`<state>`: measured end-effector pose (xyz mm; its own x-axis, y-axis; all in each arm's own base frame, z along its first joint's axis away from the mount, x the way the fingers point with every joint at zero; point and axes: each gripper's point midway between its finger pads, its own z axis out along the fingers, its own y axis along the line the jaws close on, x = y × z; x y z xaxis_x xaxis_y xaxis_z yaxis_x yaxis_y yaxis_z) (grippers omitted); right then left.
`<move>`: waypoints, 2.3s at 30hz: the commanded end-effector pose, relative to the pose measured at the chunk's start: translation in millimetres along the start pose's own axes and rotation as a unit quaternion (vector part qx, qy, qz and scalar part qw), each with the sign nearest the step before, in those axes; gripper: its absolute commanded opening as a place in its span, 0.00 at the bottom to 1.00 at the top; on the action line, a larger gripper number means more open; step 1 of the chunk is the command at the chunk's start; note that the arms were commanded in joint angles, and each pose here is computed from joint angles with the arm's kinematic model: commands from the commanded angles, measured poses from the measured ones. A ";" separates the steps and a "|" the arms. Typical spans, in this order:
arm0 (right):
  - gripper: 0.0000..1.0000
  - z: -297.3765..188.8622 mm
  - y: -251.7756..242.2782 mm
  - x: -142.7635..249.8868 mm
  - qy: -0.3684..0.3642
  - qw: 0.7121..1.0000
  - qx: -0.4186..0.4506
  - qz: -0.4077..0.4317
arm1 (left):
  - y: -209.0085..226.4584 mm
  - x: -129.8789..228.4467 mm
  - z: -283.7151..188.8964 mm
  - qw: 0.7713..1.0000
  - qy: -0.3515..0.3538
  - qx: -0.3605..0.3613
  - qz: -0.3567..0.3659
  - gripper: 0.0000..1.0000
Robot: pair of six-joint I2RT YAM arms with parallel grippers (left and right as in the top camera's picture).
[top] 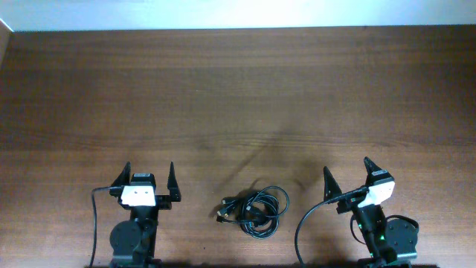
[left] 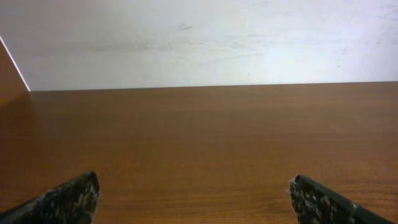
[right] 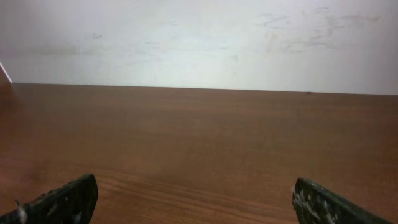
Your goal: Untangle cables
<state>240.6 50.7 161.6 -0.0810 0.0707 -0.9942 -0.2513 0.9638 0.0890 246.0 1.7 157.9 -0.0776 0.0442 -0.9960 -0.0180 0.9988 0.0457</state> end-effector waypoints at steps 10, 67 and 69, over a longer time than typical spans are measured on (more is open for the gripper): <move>0.99 0.0 -2.0 2.5 0.002 1.000 0.006 0.004 | 0.1 1.8 0.1 1.000 0.002 0.001 0.006 0.99; 0.99 0.0 -2.0 2.5 0.002 1.000 0.006 0.004 | -8.8 -10.8 -0.3 0.998 0.045 0.029 -0.015 0.99; 0.99 0.0 -2.0 2.5 0.002 1.000 0.006 0.004 | -14.2 -7.8 6.5 0.995 0.083 0.045 -0.015 0.99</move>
<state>240.6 50.7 161.5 -0.0810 0.0707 -0.9942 -0.2510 0.9639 0.0890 247.3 -6.9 154.7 -0.2044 0.0270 -0.9785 0.0330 0.9992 0.0207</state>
